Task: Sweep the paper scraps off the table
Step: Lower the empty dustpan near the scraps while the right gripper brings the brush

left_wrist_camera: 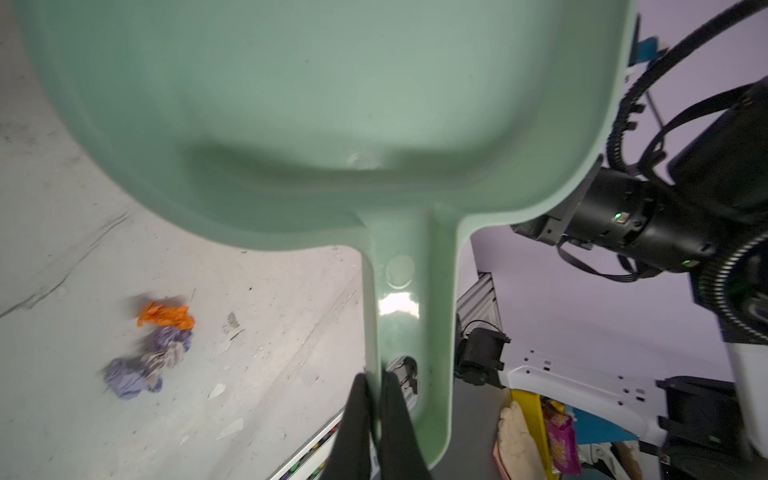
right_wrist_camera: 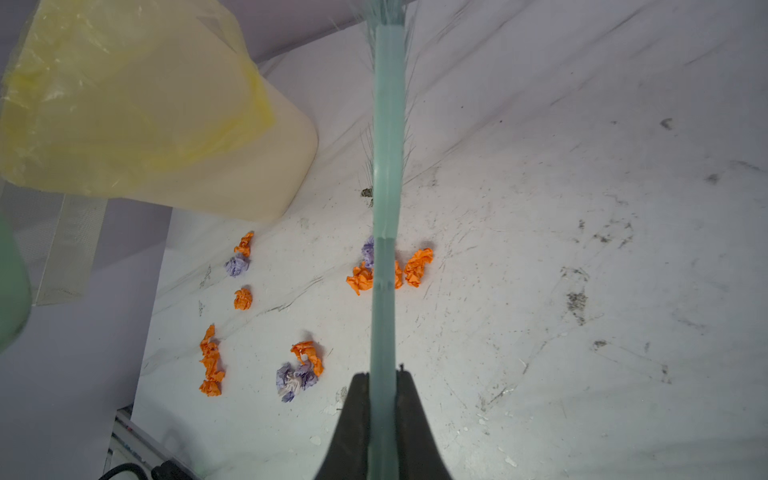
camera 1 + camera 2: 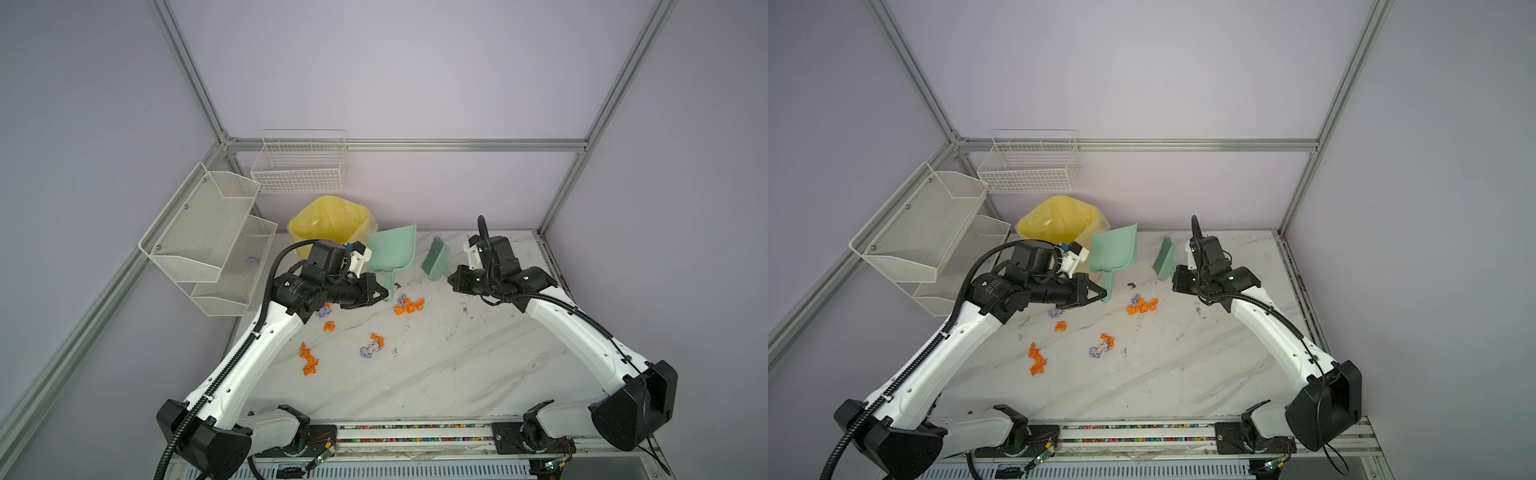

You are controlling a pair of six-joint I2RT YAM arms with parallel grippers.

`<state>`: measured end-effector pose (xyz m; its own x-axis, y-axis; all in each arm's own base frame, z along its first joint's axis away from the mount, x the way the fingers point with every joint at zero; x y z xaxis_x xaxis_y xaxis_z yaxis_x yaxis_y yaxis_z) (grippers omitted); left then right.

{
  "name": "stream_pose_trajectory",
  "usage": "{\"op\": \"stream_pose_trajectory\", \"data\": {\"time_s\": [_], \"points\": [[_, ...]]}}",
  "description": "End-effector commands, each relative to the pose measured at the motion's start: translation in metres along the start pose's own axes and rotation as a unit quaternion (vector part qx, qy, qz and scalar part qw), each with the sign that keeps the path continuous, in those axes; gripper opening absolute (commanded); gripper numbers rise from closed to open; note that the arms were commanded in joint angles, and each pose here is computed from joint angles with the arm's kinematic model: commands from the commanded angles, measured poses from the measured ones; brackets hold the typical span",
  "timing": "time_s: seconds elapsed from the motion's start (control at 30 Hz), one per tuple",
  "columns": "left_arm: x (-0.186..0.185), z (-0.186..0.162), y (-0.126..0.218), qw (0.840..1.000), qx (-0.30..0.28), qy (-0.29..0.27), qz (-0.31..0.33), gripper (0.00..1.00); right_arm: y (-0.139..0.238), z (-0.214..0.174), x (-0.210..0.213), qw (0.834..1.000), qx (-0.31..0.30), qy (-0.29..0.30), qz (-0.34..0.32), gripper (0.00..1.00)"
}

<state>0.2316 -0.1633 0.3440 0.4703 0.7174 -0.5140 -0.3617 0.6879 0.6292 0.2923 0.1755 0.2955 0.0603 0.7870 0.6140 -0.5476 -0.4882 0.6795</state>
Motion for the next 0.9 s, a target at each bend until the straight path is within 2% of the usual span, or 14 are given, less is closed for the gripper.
{"op": "stream_pose_trajectory", "data": {"time_s": [0.0, 0.37, 0.7, 0.87], "points": [[0.004, -0.021, 0.013, 0.995, 0.014, -0.054, 0.079, 0.0, -0.006, 0.002, 0.022, 0.999, -0.009, -0.003, 0.041, 0.0], [0.025, -0.077, 0.0, 0.984, 0.094, -0.064, 0.14, 0.0, -0.039, -0.029, 0.041, 0.997, 0.053, -0.006, 0.055, 0.0], [0.036, -0.095, 0.0, 0.974, 0.13, -0.082, 0.168, 0.0, -0.069, -0.057, 0.037, 0.992, 0.109, -0.032, 0.057, 0.0], [0.038, -0.102, -0.004, 0.97, 0.146, -0.093, 0.173, 0.0, -0.085, -0.066, 0.028, 0.989, 0.14, -0.034, 0.037, 0.0]]}}
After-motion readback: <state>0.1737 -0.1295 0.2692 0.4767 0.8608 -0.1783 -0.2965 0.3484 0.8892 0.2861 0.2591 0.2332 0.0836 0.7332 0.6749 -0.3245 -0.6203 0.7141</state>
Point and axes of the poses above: each gripper's point midway between its finger pads, its own y axis back along the fingers, its own x axis along the line the jaws close on, z = x × y, the point moved 8 cm from there along y, back along the fingers, and after that the axes turned 15 degrees about -y, right-handed, at the moved point
